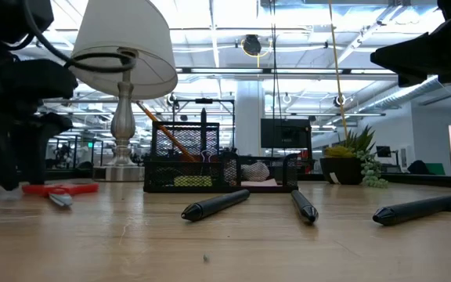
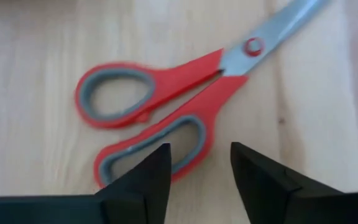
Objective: Pick and place office supplies into organizer
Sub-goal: Put the red scissors into the black desk organizer
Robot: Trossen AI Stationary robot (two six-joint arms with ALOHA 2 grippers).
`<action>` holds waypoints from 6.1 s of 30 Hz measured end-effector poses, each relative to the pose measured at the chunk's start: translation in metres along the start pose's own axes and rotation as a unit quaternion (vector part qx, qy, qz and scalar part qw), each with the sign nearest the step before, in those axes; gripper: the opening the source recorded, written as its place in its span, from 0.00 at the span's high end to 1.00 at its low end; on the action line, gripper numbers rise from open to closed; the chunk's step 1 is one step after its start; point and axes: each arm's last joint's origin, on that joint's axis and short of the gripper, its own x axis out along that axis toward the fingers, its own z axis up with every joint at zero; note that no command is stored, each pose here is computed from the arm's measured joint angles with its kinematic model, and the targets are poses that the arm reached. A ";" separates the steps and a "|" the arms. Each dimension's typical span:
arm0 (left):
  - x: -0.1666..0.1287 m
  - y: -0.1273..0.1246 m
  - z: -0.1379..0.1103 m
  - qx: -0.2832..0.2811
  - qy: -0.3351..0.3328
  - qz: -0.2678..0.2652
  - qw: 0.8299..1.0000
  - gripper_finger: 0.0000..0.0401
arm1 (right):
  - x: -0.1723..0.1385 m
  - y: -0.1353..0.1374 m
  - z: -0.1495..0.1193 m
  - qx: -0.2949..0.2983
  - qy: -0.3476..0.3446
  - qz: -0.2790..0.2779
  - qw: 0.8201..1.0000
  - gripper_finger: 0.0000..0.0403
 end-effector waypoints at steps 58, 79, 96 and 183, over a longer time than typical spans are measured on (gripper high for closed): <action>0.018 -0.004 0.008 0.031 -0.018 -0.019 0.999 0.88 | 0.000 0.000 0.000 0.000 0.000 0.000 1.000 0.89; 0.017 -0.012 0.013 0.046 -0.064 -0.015 0.997 0.97 | 0.000 -0.002 0.008 0.155 -0.035 -0.006 0.987 0.89; 0.014 -0.016 0.026 0.057 -0.132 -0.028 0.989 0.96 | 0.018 -0.012 0.010 0.338 -0.033 -0.013 0.941 0.88; 0.050 -0.032 0.052 0.119 0.072 -0.045 0.989 0.65 | 0.265 0.032 0.022 0.493 0.219 0.201 0.818 0.34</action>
